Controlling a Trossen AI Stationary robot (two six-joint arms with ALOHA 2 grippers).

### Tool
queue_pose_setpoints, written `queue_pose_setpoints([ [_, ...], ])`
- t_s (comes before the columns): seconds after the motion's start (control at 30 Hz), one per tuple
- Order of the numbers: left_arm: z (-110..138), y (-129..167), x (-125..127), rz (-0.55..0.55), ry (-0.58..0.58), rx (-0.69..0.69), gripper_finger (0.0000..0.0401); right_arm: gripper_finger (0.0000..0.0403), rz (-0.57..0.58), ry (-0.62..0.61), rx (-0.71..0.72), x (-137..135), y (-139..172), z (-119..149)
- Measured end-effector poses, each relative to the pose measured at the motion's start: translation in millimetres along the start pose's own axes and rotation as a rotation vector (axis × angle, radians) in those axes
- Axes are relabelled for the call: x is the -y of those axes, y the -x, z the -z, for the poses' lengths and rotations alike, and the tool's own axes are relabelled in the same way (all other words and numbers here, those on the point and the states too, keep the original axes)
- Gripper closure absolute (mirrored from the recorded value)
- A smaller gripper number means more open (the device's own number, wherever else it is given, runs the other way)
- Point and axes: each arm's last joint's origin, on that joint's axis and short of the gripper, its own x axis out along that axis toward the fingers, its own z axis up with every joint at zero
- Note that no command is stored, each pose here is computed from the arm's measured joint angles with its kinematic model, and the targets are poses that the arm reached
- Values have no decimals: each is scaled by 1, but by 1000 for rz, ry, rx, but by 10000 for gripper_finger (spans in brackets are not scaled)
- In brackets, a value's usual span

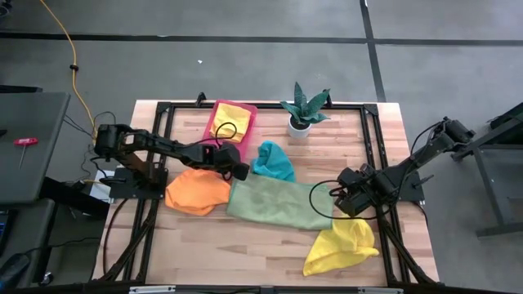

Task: Fold microfiber towels
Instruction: Fold the green microfiber cloth

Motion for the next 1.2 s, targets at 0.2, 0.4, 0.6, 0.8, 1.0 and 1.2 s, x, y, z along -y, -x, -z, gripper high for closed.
queue_pose_setpoints([
  [0.2,-1,0,-1,-6,3,-3,274,176,3,0,9,0,0,0],
  [0.4,0,0,-1,-3,1,-19,274,176,8,0,23,0,0,-1],
  [0.6,0,0,-1,7,1,-35,275,176,9,0,25,0,0,-1],
  [0.8,6,1,2,18,-33,-47,275,176,10,0,25,0,0,-1],
  [1.0,9,1,6,38,-82,-39,275,176,12,0,30,0,0,-1],
  [1.2,7,1,9,65,-91,-12,290,176,16,0,41,0,0,-1],
])
